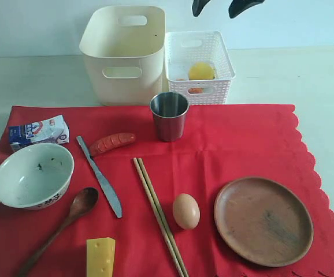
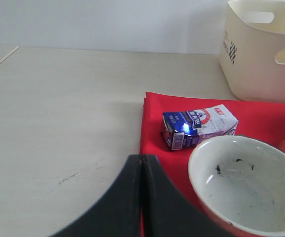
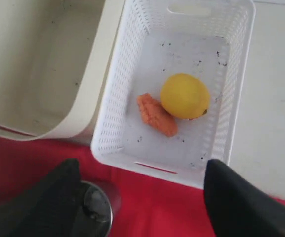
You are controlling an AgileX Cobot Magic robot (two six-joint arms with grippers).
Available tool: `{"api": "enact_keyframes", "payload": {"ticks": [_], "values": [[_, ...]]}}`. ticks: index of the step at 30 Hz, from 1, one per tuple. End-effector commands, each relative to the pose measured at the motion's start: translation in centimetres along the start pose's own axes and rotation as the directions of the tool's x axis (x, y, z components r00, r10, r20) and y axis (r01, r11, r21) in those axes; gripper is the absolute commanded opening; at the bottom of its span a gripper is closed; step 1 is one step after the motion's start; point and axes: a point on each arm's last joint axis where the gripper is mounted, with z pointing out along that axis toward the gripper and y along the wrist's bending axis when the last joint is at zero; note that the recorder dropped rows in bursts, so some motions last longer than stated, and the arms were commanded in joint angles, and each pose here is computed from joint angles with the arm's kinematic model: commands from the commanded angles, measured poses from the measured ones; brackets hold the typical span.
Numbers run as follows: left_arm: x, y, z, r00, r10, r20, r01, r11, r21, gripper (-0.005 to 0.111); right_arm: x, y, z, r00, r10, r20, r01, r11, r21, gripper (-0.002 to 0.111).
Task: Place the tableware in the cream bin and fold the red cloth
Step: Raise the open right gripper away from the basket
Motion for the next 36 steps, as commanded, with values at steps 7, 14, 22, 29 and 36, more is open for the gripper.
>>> {"api": "enact_keyframes", "payload": {"ticks": [7,14,22,29,36], "values": [[0.0,0.0,0.0,1.0,0.0,0.01,0.0,1.0,0.006,0.0,1.5,4.7,-6.1,0.989,-0.137,0.048,0.136,0.991,0.007,0.061],[0.0,0.0,0.0,1.0,0.0,0.01,0.0,1.0,0.006,0.0,2.6,7.9,-8.6,0.967,-0.234,0.097,0.235,0.972,0.003,0.061],[0.0,0.0,0.0,1.0,0.0,0.01,0.0,1.0,0.006,0.0,5.4,8.8,-9.3,0.951,-0.308,0.041,0.309,0.95,-0.034,0.061],[0.0,0.0,0.0,1.0,0.0,0.01,0.0,1.0,0.006,0.0,8.3,7.9,-9.3,0.948,-0.317,-0.009,0.316,0.947,-0.063,0.061],[0.0,0.0,0.0,1.0,0.0,0.01,0.0,1.0,0.006,0.0,11.5,6.6,-8.5,0.947,-0.311,-0.075,0.307,0.95,-0.06,0.061]]}}
